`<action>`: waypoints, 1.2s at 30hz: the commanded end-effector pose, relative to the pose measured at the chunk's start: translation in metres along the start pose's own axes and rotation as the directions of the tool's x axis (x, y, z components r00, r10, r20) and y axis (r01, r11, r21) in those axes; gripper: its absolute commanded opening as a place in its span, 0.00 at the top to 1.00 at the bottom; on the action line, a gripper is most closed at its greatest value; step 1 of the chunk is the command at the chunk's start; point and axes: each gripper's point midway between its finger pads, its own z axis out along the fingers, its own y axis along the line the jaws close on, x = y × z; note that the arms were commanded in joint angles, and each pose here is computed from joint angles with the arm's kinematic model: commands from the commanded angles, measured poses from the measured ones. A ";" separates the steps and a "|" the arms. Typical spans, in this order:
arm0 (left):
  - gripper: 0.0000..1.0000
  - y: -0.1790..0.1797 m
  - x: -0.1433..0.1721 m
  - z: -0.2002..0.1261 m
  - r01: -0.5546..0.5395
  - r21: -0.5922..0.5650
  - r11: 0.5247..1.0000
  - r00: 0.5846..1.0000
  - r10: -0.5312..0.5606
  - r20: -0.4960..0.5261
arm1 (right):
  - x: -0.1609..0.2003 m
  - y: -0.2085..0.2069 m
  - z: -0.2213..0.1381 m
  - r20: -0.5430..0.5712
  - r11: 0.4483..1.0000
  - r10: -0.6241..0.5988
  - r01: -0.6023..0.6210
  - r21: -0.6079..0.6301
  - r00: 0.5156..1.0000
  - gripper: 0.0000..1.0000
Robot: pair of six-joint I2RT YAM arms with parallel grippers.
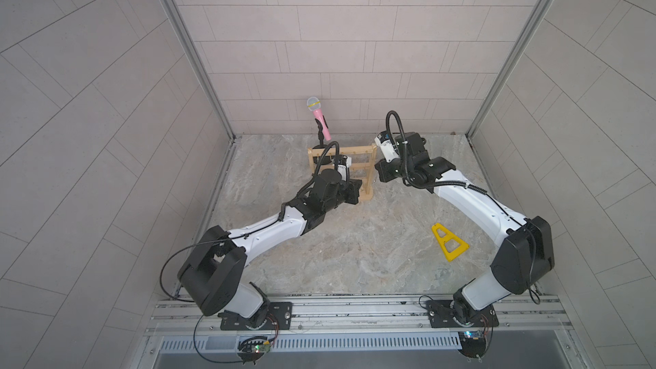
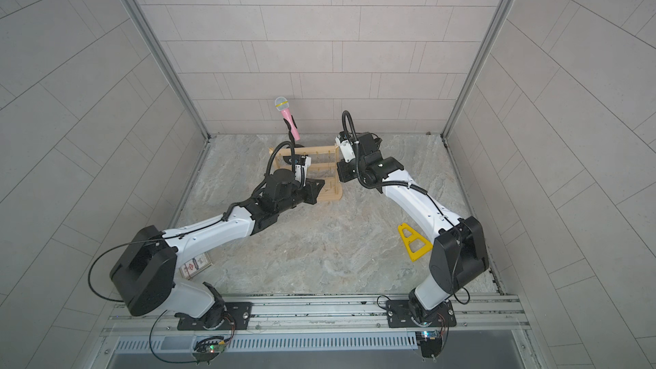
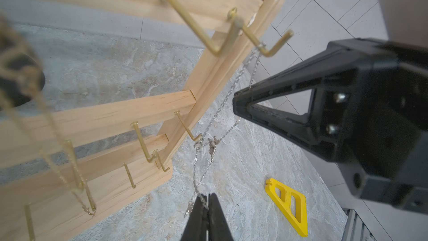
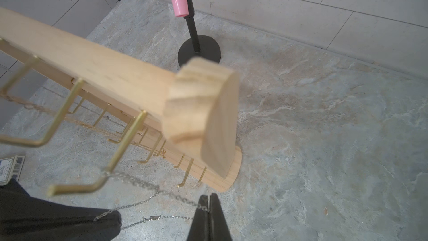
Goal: Hang the necklace on the jewelry display stand
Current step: Hang the necklace on the stand.
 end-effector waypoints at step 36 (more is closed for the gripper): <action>0.67 0.005 -0.004 0.007 -0.014 -0.128 0.992 0.998 0.021 0.054 | 0.009 0.009 -0.017 0.110 0.995 0.072 -0.064 -0.073 0.991 0.96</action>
